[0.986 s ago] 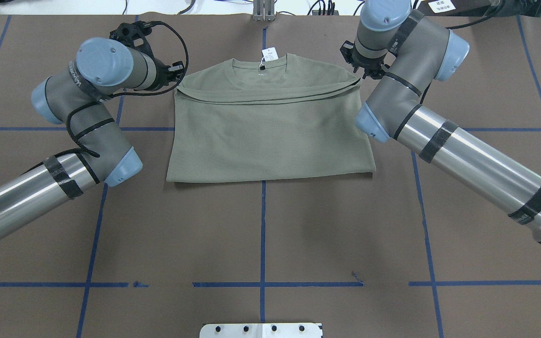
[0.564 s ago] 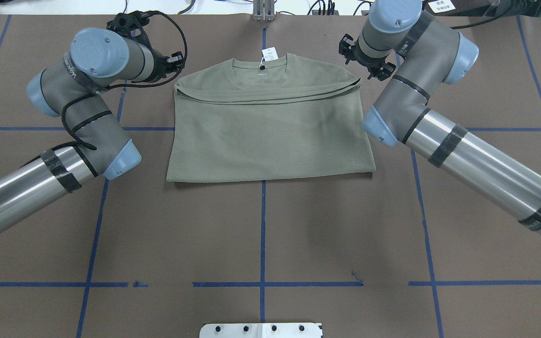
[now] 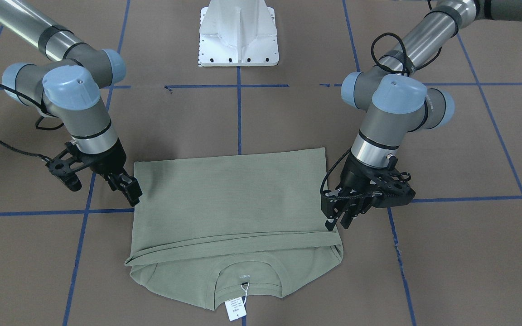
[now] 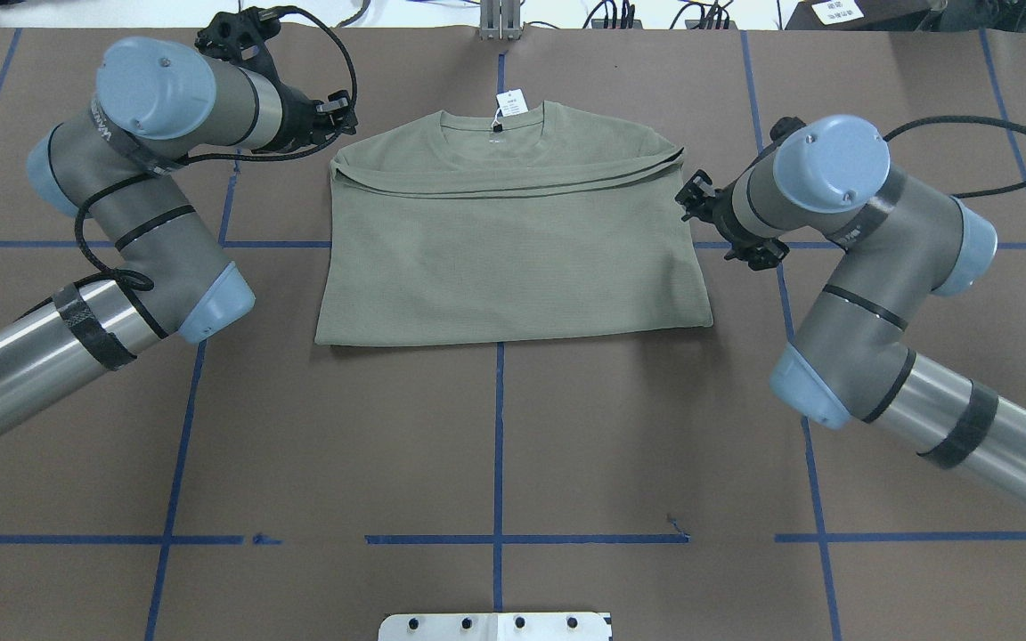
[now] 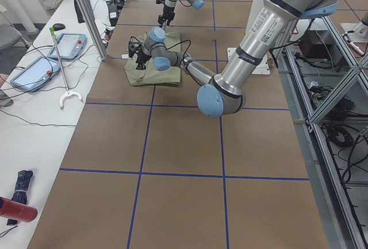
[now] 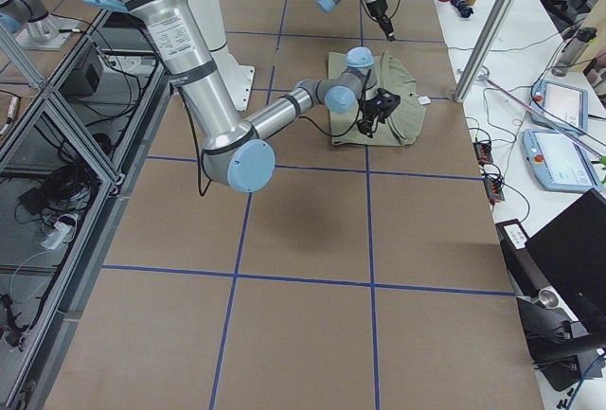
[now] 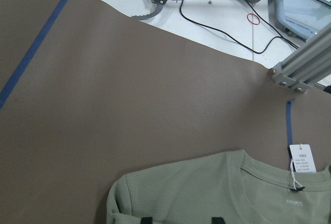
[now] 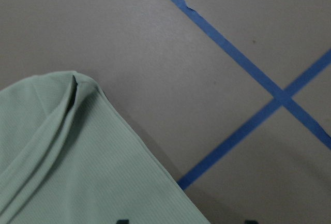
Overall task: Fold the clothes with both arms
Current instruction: 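Raise both grippers away from the folded shirt, then lower the right gripper to the shirt corner nearest it and grasp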
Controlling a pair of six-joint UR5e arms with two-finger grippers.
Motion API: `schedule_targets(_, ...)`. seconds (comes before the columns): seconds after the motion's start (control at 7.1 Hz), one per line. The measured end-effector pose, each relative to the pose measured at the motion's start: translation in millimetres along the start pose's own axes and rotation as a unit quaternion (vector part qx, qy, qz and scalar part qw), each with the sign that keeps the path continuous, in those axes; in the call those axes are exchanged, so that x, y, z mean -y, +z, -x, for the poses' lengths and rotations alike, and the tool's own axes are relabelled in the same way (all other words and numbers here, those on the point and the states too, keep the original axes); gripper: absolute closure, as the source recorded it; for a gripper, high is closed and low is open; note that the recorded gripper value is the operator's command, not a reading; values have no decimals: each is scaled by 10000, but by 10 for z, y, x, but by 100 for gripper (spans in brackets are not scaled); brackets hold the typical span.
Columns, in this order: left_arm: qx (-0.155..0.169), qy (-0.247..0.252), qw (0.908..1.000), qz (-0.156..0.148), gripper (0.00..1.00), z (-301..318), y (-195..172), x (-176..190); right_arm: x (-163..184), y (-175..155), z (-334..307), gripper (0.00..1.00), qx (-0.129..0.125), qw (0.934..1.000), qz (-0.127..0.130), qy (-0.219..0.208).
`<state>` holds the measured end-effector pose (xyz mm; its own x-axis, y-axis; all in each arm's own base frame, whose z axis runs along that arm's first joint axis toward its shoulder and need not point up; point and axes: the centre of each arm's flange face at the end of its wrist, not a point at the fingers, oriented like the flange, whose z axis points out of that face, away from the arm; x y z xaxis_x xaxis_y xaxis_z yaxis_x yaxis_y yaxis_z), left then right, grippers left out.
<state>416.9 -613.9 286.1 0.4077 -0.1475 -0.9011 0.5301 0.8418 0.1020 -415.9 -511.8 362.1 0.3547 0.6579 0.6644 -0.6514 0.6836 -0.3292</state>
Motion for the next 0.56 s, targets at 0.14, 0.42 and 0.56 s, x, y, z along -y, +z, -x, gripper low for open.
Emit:
schedule_targets(0.14, -24, 7, 10000, 16, 52, -4, -22, -6, -265, -6, -144, 21, -1, 9999, 34, 161)
schedule_targets(0.42, -30, 7, 10000, 8, 53, 0, -35, 5, -646, 125, -408, 23, -156, 9997, 54, 169)
schedule_targets(0.56, -29, 2, 10000, -19, 53, 2, -49, 35, -718, 200, -536, 36, -248, 9996, 23, 127)
